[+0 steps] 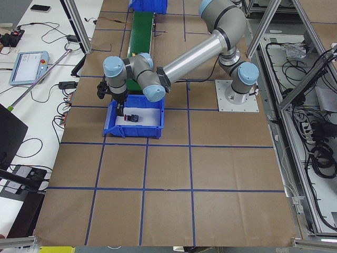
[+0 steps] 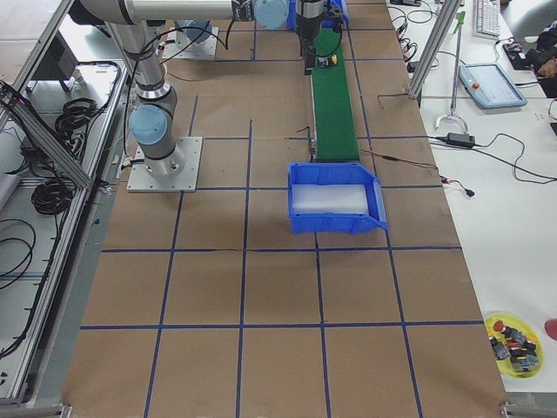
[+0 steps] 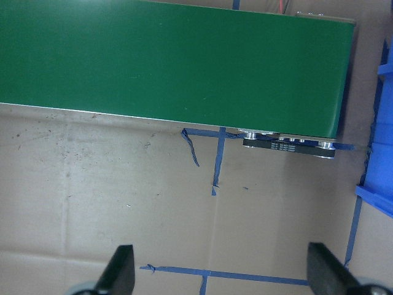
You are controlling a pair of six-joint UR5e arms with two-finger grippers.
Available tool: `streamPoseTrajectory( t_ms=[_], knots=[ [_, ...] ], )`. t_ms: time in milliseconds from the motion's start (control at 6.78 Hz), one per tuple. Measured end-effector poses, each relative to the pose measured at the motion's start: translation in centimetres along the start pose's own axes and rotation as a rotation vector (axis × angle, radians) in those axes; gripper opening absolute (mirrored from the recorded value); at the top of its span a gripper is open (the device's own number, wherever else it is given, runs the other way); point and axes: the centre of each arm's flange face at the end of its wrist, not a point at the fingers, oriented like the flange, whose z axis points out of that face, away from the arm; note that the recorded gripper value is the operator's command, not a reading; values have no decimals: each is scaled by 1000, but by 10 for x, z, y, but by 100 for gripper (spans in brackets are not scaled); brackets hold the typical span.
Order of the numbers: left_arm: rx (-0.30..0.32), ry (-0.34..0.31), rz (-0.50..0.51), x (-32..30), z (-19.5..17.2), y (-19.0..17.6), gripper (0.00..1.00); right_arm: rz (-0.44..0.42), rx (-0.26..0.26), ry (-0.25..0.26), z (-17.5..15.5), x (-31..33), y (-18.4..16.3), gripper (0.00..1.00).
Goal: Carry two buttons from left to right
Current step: 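Lower the left gripper onto the red-capped button and grasp it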
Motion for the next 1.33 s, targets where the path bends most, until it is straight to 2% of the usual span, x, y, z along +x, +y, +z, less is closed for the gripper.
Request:
streamPoseTrajectory(
  t_ms=[442, 590, 737, 1032, 1327],
  knots=[
    [11, -8, -7, 10, 62, 22, 99, -1, 2, 1, 0, 0, -2, 100],
    [3, -5, -7, 11, 81, 26, 94, -1, 3, 1, 0, 0, -2, 100],
    [-3, -3, -7, 12, 91, 28, 63, -2, 3, 0, 0, -1, -2, 100],
    [2, -9, -8, 12, 89, 28, 27, -2, 2, 0, 1, -1, -2, 100],
    [8, -13, -11, 13, 78, 27, 10, -2, 2, -4, 1, -2, -2, 100]
  ],
)
